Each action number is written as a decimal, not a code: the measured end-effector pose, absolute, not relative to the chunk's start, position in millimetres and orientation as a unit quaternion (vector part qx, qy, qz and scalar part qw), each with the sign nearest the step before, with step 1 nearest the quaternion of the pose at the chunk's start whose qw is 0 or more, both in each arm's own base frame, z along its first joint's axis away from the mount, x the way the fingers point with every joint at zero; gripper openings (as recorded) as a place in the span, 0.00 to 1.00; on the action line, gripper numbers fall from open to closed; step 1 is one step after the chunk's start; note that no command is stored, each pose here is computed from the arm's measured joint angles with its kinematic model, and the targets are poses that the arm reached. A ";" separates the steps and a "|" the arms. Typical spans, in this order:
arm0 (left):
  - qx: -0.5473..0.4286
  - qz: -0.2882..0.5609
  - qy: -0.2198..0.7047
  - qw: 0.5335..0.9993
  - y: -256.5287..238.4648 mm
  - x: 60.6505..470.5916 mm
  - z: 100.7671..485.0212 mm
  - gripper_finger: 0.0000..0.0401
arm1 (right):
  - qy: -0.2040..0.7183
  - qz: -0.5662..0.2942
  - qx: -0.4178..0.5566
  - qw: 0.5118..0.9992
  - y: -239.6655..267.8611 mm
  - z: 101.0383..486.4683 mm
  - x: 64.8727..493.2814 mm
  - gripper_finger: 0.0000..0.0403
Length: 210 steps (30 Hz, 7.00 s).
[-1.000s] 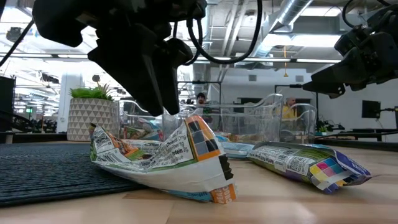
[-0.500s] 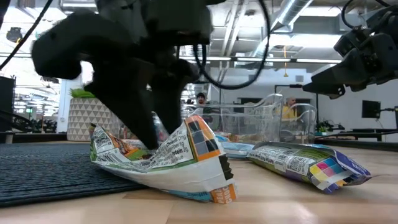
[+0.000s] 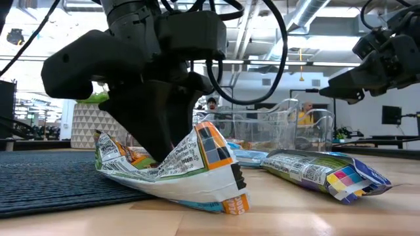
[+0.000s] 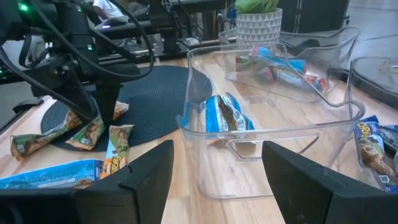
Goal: Pick and place Granola Bars by type
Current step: Put the yellow granola bar into the middle transparent bin
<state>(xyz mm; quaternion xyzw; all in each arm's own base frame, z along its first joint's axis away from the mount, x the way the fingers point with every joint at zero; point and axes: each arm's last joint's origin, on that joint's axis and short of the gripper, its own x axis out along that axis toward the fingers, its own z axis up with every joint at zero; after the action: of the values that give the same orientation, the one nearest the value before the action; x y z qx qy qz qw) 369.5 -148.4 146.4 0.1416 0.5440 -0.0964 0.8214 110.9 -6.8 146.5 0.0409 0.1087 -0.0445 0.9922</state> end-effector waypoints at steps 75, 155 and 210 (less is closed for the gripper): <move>0.181 0.041 0.366 0.912 1.7 399.9 240.5 0.50 | 0.108 -0.045 0.041 0.992 -6.8 146.7 110.9 0.59; 0.114 -0.047 0.429 0.895 -116.4 421.2 176.1 0.00 | 0.108 -0.045 0.041 0.992 -6.8 146.7 110.9 0.59; 0.089 -0.025 0.477 0.874 -111.5 415.9 141.7 0.61 | 0.107 -0.044 0.041 0.992 -6.8 146.8 110.9 0.59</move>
<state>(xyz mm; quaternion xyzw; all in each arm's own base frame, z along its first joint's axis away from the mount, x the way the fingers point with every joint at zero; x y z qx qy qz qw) 415.9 -111.5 141.7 0.0890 0.4768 -0.0245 0.8742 110.9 -6.8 146.8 0.0410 0.1073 -0.0445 0.9924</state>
